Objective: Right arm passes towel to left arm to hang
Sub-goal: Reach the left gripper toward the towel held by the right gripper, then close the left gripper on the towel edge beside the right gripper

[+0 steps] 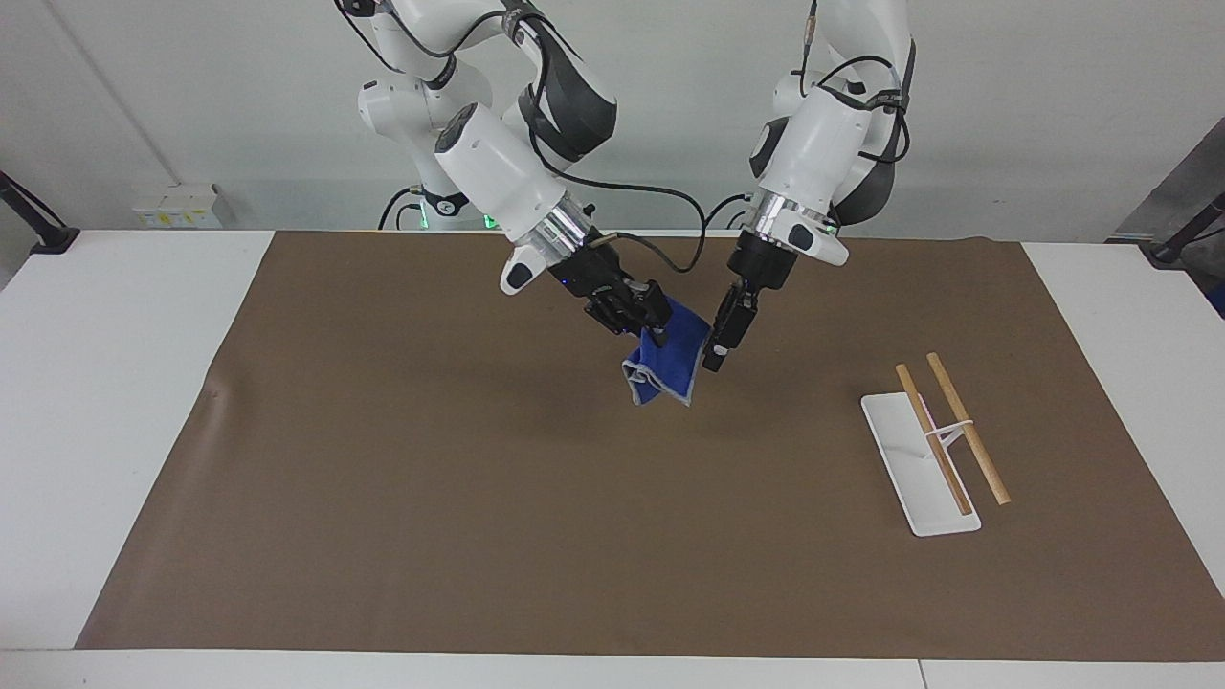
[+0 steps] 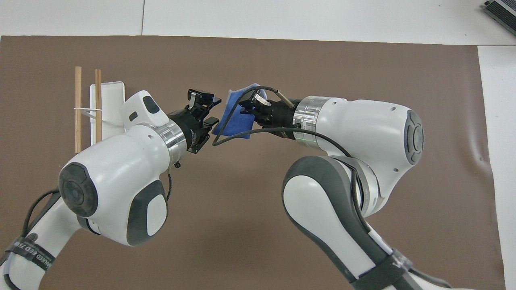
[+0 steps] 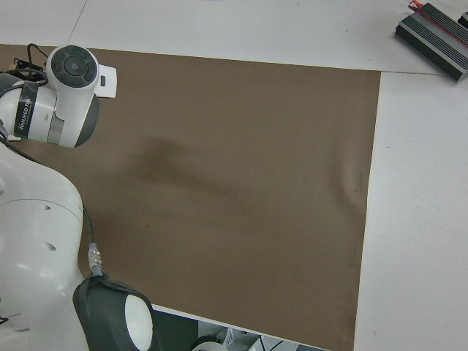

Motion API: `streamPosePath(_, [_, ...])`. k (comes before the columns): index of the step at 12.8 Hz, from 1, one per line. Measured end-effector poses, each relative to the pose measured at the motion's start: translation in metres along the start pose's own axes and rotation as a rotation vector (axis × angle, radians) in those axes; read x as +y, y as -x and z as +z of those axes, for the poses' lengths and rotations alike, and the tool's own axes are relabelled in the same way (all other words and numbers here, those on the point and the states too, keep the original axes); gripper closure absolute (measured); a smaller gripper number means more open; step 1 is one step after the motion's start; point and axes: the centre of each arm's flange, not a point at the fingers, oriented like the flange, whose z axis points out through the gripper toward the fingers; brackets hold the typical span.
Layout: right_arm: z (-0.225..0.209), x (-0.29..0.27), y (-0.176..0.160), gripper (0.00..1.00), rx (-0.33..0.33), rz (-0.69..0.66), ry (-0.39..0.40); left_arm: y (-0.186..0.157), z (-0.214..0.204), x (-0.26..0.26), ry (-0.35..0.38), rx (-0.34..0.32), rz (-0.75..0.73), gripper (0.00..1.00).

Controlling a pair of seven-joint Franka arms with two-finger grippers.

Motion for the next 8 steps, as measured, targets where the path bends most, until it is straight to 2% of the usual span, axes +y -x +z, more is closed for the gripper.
streamPosePath(1, [0.0000, 0.0000, 0.0000, 0.86, 0.000, 0.000, 0.000, 0.0005, 0.0003, -0.0003, -0.002, -0.001, 0.000, 0.53])
streamPosePath(2, [0.0000, 0.0000, 0.0000, 0.86, 0.000, 0.000, 0.000, 0.0018, 0.0007, -0.0008, -0.004, -0.002, 0.002, 0.62])
streamPosePath(4, [0.0000, 0.0000, 0.0000, 0.86, 0.000, 0.000, 0.000, 0.0034, 0.0021, -0.0024, -0.015, -0.005, 0.007, 0.89])
streamPosePath(5, [0.0001, 0.0001, 0.0000, 0.86, 0.000, 0.000, 0.000, 0.0038, 0.0031, -0.0036, -0.026, -0.006, 0.019, 0.89])
streamPosePath(7, [0.0001, 0.0001, 0.0000, 0.86, 0.000, 0.000, 0.000, 0.0042, 0.0054, -0.0066, -0.052, -0.011, 0.079, 0.99])
streamPosePath(8, [0.0001, 0.0001, 0.0000, 0.86, 0.000, 0.000, 0.000, 0.0041, 0.0059, -0.0073, -0.058, -0.012, 0.095, 0.99])
